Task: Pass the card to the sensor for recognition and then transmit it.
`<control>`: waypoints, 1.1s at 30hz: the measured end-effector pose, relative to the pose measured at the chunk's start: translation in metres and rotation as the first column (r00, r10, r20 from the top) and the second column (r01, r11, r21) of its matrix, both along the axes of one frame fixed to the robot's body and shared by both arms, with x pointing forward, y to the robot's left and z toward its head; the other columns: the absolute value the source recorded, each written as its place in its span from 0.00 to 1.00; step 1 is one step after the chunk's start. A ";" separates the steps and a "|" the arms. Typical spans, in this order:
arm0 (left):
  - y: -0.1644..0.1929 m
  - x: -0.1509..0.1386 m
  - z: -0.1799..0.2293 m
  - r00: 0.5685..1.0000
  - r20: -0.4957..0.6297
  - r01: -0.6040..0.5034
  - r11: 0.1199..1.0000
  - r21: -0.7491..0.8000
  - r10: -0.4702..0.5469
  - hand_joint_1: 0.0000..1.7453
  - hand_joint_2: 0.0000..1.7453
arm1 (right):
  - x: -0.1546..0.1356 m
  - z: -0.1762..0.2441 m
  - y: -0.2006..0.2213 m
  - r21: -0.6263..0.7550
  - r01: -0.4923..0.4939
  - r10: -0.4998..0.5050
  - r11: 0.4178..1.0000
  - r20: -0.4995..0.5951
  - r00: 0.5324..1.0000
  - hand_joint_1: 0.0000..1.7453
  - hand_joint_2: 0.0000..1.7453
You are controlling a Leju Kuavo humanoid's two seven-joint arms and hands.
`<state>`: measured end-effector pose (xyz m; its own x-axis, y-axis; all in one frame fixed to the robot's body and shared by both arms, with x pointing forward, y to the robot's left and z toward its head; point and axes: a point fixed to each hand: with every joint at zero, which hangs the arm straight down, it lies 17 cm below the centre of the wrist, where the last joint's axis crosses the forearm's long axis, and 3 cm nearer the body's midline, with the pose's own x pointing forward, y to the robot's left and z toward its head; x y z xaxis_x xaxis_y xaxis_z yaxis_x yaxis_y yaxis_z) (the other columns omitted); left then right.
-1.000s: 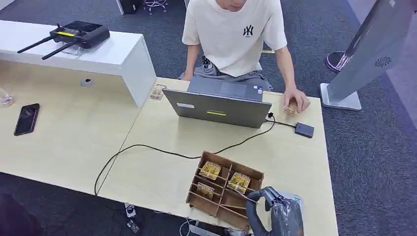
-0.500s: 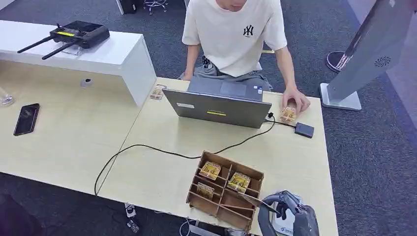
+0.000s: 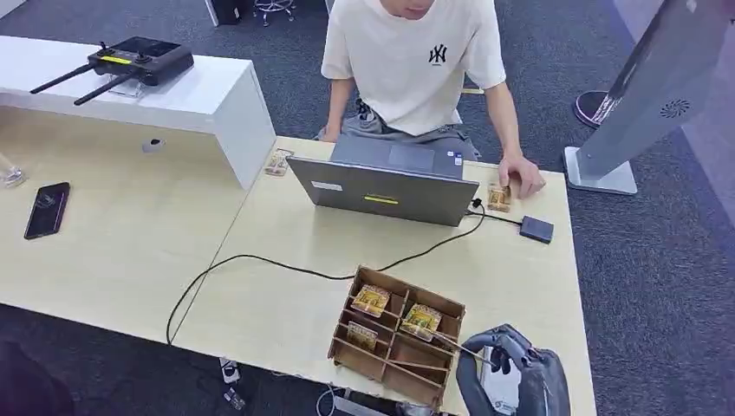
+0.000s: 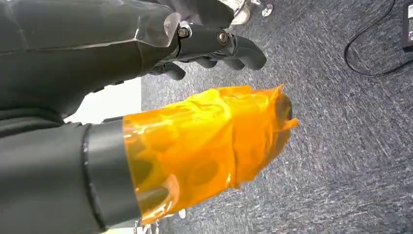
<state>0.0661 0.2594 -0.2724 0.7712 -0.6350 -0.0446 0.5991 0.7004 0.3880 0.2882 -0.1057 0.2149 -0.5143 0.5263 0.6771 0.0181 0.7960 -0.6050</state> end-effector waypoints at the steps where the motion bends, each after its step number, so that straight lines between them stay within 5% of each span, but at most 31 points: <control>1: 0.001 0.001 0.000 1.000 -0.002 0.008 1.000 0.004 -0.008 0.00 0.00 | 0.003 0.005 0.003 -0.019 -0.004 0.004 1.000 0.023 1.000 1.00 1.00; 11: 0.001 0.017 0.002 0.995 -0.013 0.096 0.995 0.019 -0.095 0.00 0.00 | 0.056 0.051 0.036 -0.151 0.056 -0.031 0.987 0.165 0.986 1.00 1.00; 21: -0.001 0.038 0.005 0.976 -0.038 0.213 0.977 0.022 -0.212 0.00 0.00 | 0.129 0.076 0.062 -0.327 0.162 -0.102 0.931 0.193 0.976 1.00 1.00; 29: -0.005 0.054 0.009 0.951 -0.050 0.307 0.951 0.028 -0.305 0.00 0.00 | 0.200 0.081 0.037 -0.487 0.331 -0.246 0.808 0.231 0.941 1.00 1.00; 33: -0.006 0.060 0.010 0.938 -0.052 0.344 0.939 0.032 -0.342 0.00 0.00 | 0.223 0.082 0.023 -0.580 0.433 -0.297 0.690 0.319 0.900 1.00 1.00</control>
<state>0.1260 0.2539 -0.2626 0.5037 -0.8575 -0.1051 0.8177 0.4339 0.3783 0.5116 -0.0829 0.2966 -0.2675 0.9628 0.0380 0.3904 0.1444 -0.9092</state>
